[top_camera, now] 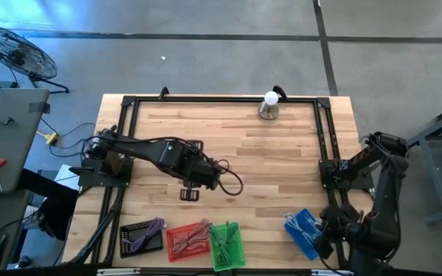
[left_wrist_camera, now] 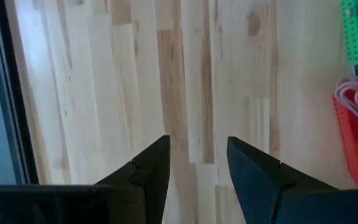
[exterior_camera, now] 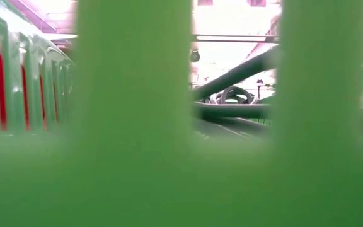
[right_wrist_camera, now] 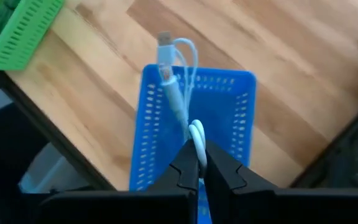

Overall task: Pick & Place USB Port
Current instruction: Put the blue USB charger into the blue bin, then return to Home Position

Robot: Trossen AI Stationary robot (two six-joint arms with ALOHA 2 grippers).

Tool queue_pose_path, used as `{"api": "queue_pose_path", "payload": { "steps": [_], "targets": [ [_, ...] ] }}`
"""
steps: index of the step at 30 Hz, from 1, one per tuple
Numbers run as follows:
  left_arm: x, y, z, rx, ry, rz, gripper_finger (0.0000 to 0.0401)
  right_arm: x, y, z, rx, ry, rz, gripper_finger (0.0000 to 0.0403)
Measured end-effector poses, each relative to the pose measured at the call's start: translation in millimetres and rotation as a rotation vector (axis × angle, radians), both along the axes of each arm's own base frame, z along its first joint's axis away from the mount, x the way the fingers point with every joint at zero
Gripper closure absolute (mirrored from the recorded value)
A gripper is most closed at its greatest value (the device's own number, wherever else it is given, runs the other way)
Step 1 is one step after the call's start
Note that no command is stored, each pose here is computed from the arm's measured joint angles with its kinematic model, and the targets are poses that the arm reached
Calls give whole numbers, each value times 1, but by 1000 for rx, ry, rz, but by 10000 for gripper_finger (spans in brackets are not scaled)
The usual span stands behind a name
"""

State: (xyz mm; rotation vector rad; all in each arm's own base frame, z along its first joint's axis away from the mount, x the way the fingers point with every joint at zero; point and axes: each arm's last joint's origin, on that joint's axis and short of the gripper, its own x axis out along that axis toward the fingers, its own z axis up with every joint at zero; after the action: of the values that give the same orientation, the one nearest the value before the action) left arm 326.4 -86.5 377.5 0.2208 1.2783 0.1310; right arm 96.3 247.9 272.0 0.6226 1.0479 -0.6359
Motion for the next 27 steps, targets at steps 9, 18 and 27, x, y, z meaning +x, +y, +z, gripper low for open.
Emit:
{"api": "queue_pose_path", "payload": {
  "steps": [9,18,27],
  "targets": [
    [-3,-1,-3,7,9,20,249,10,-5,-36,21,-5,-29,382],
    [-4,-4,-4,-40,10,45,249,18,-13,-54,6,-7,-49,302],
    [-25,-11,17,-19,-59,-5,249,28,-40,-20,-67,-214,9,275]
  ]
}}
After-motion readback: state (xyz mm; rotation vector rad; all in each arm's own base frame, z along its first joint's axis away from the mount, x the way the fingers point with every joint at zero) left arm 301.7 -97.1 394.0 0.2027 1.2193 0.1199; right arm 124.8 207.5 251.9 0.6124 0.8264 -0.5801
